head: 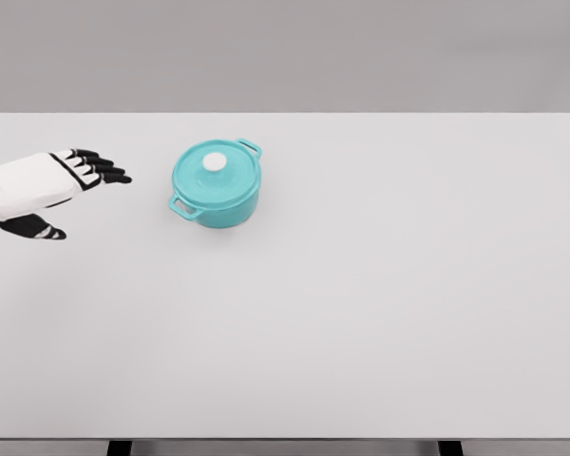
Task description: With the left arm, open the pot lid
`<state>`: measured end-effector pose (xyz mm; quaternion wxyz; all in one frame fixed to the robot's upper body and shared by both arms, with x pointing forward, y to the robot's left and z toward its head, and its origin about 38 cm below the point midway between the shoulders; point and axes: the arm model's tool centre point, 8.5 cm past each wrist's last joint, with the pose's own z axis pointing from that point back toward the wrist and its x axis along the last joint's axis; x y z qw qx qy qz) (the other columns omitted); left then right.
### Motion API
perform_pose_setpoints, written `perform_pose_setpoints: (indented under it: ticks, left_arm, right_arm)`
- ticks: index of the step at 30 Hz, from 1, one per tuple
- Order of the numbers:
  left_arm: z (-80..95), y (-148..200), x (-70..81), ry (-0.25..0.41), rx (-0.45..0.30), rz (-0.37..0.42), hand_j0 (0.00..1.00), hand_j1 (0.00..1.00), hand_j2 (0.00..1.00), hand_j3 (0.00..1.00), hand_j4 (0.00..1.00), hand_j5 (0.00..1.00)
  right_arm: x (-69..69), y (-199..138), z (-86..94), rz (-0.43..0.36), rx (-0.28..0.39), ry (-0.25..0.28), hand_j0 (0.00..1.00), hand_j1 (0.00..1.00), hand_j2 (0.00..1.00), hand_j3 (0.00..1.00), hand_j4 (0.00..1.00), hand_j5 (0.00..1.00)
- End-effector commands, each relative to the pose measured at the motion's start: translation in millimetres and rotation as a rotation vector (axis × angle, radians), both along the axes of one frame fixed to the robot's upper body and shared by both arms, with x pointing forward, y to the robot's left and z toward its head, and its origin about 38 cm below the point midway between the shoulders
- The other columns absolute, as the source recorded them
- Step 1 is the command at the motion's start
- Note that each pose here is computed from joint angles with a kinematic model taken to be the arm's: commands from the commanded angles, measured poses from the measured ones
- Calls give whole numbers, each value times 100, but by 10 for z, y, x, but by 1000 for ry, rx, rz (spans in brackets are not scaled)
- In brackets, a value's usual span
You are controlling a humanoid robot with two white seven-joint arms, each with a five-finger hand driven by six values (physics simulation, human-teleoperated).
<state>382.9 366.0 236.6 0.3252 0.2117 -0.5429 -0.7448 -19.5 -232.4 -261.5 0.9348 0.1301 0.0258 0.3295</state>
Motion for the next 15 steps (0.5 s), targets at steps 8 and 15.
perform_pose_setpoints:
  ticks: [8, 15]
  left_arm:
    - [-9, -38, -1, 6, 4, -17, 100, 100, 100, 100, 100, 100]
    - [98, -82, 209, 1, 17, -26, 100, 100, 100, 100, 100, 100]
  right_arm:
    - [-26, -5, 1, -2, -1, 6, 100, 100, 100, 100, 100, 100]
    - [-26, -5, 1, -2, -1, 6, 100, 100, 100, 100, 100, 100]
